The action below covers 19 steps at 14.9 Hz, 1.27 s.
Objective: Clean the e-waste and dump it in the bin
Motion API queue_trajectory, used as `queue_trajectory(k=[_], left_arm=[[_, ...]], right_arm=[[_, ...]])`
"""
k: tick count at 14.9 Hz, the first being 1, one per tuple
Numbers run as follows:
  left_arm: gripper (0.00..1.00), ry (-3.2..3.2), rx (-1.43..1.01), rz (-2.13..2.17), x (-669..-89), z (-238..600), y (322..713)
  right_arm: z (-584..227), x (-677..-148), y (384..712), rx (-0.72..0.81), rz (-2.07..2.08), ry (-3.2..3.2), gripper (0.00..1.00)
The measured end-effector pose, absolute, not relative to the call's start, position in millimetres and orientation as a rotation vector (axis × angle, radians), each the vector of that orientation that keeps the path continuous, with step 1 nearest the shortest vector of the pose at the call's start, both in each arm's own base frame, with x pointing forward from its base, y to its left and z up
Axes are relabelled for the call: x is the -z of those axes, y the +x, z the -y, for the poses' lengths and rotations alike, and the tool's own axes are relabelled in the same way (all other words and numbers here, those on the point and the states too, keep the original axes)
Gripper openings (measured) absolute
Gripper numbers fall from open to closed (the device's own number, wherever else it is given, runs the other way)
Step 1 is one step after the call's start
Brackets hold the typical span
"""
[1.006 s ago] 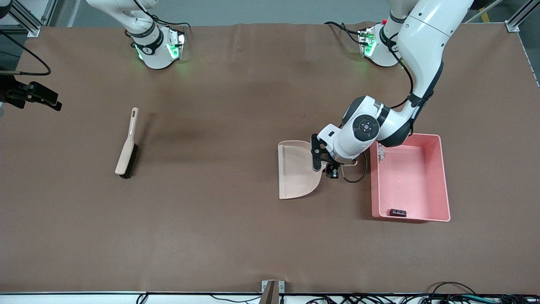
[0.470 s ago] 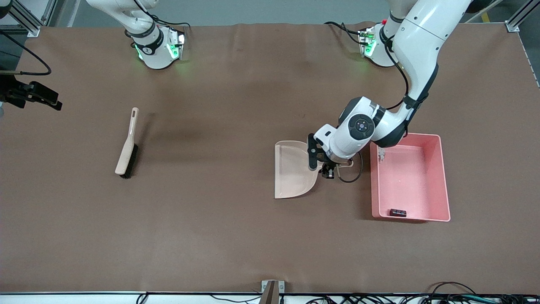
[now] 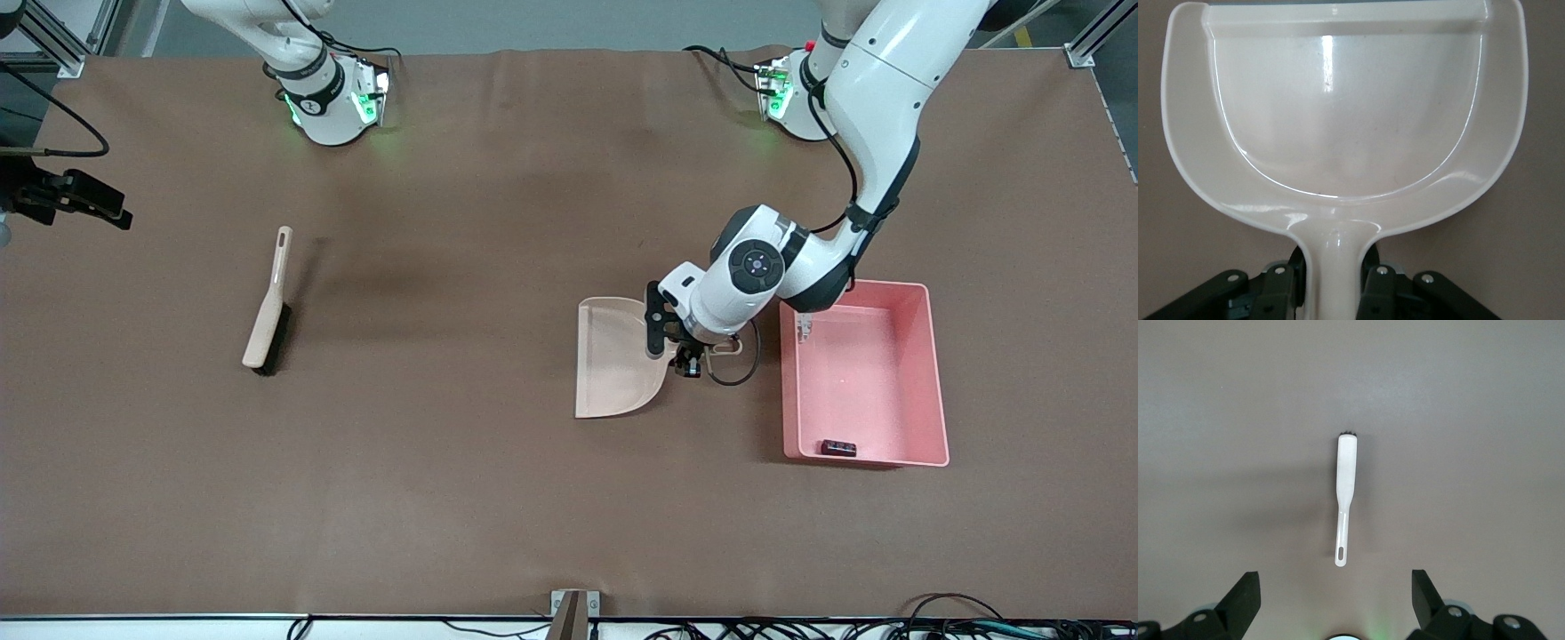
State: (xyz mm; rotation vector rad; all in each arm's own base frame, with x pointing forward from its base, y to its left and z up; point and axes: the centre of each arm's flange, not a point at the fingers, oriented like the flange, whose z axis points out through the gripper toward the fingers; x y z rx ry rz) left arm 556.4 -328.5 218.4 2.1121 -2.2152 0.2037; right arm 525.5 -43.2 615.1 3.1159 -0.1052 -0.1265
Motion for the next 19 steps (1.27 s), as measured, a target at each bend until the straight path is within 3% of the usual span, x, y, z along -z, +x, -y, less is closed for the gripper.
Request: queue_trajectory(k=[2,6,8,15,19], left_arm=[[0.46,2.115,-0.214,2.212,-219,330,558],[0.85,2.161,-0.278,2.177,-238,332,576],[1.0,2.285,-0.265,2.046,-260,326,591],[1.0,2.841,-0.285,1.279,-407,253,621],[1.0,3.043,-0.219,0.831,-481,198,611]], right_arm=[[43,-615,526,0.126,0.105,3.116,1.0],[43,-615,525,0.129,0.105,3.117,1.0],[43,-615,525,0.131,0.105,3.116,1.0],[43,-615,524,0.136,0.105,3.116,1.0],[43,-615,523,0.142,0.105,3.116,1.0]])
